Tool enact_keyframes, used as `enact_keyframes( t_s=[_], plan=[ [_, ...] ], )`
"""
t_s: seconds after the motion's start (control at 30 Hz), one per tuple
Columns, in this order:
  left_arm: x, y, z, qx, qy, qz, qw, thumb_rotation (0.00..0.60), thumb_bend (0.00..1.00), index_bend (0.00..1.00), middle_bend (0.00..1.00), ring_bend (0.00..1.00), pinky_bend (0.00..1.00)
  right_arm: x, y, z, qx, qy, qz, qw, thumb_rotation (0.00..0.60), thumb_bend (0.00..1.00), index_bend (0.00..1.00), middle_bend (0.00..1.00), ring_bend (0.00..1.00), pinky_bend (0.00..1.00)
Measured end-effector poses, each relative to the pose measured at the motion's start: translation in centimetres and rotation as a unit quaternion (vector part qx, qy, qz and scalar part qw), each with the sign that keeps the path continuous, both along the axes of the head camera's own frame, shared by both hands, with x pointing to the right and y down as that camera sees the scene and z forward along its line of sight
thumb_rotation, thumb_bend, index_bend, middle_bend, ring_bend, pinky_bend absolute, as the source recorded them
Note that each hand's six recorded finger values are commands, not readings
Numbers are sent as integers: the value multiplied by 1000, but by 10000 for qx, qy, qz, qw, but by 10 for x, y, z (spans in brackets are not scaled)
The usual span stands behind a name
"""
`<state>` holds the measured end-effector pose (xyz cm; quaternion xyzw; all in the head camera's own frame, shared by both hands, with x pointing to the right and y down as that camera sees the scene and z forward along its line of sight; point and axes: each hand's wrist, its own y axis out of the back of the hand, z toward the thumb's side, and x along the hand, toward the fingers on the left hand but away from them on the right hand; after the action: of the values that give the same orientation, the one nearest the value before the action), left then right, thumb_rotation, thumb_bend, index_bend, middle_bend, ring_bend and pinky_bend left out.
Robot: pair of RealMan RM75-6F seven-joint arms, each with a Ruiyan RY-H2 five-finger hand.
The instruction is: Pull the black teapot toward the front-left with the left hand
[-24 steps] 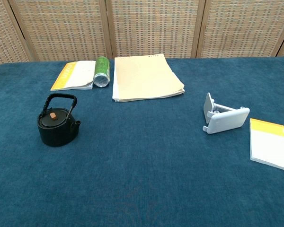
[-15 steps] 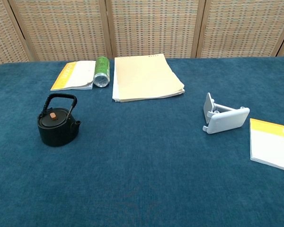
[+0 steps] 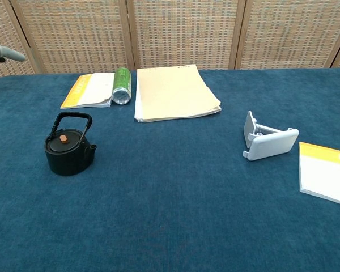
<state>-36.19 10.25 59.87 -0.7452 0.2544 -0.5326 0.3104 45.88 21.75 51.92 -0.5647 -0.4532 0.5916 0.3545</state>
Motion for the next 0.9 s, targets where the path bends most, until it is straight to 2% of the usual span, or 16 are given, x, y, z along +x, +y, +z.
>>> enact_keyframes(
  t_s=[0.2,0.33,0.43,0.53,0.7,0.9],
  plan=[
    [44,-31,23,-735,248,237,9967,600,71,0,0,0,0,5,-2,5,-66,43,71,9999,600,0,0,0,0,0],
    [65,-46,35,-1119,446,156,9926,600,70,0,0,0,0,7,-3,6,-86,45,101,9999,600,0,0,0,0,0],
    [75,-50,44,-1372,557,72,9890,600,70,0,0,0,0,8,-3,7,-104,50,125,9999,600,0,0,0,0,0],
    [79,-53,54,-1515,478,104,9872,600,70,0,0,0,0,8,-3,7,-107,48,126,9999,600,0,0,0,0,0],
    [82,-47,73,-1843,416,-13,9820,600,70,0,0,0,0,9,-3,8,-124,56,132,9998,600,0,0,0,0,0],
    [81,-41,83,-1967,398,-94,9796,600,69,0,0,0,0,8,-3,10,-143,63,115,9998,600,0,0,0,0,0]
  ],
)
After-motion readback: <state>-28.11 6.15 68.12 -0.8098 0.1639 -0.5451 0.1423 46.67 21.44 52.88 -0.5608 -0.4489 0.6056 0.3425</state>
